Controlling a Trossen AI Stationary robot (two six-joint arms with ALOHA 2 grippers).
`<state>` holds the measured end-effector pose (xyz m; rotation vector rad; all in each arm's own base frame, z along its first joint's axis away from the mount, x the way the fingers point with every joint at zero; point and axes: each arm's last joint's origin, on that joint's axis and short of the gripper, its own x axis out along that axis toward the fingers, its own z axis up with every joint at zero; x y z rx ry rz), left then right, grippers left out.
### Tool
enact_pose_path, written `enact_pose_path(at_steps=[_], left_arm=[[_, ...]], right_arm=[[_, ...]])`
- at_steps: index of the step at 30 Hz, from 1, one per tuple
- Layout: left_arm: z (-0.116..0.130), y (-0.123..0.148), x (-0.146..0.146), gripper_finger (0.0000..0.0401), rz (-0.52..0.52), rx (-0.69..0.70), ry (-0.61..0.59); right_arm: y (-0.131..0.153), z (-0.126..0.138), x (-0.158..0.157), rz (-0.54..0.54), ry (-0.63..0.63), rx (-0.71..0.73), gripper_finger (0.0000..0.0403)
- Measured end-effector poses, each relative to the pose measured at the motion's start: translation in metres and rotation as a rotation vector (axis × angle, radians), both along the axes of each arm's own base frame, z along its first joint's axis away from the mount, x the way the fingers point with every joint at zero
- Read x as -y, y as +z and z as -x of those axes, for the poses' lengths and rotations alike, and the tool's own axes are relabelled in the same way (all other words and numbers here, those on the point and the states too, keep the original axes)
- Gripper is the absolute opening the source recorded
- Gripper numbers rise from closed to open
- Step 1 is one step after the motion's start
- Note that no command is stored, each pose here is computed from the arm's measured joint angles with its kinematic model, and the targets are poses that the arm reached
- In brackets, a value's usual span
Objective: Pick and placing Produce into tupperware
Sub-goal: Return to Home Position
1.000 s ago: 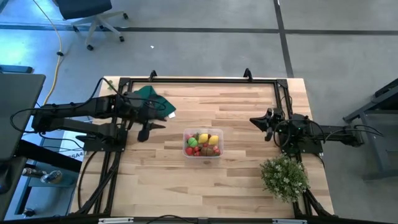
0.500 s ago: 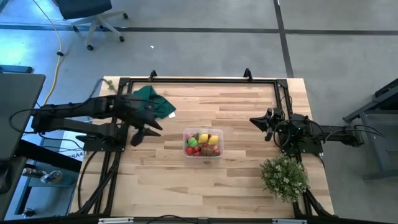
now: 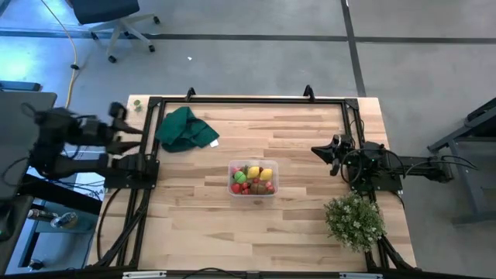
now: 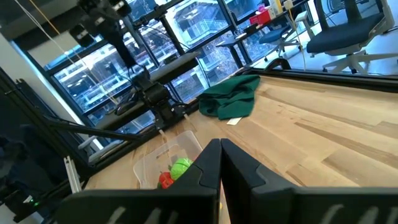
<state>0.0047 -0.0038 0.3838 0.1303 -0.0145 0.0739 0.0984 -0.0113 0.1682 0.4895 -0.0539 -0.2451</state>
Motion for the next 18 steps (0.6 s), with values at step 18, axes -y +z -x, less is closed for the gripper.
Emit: enact_pose_path(at_steps=[18], left_arm=[[0.005, -0.036, 0.001, 0.0122, -0.154, 0.388, 0.037]], right_arm=[[0.0, 0.0, 0.0, 0.002, 0.0, -0.003, 0.0]])
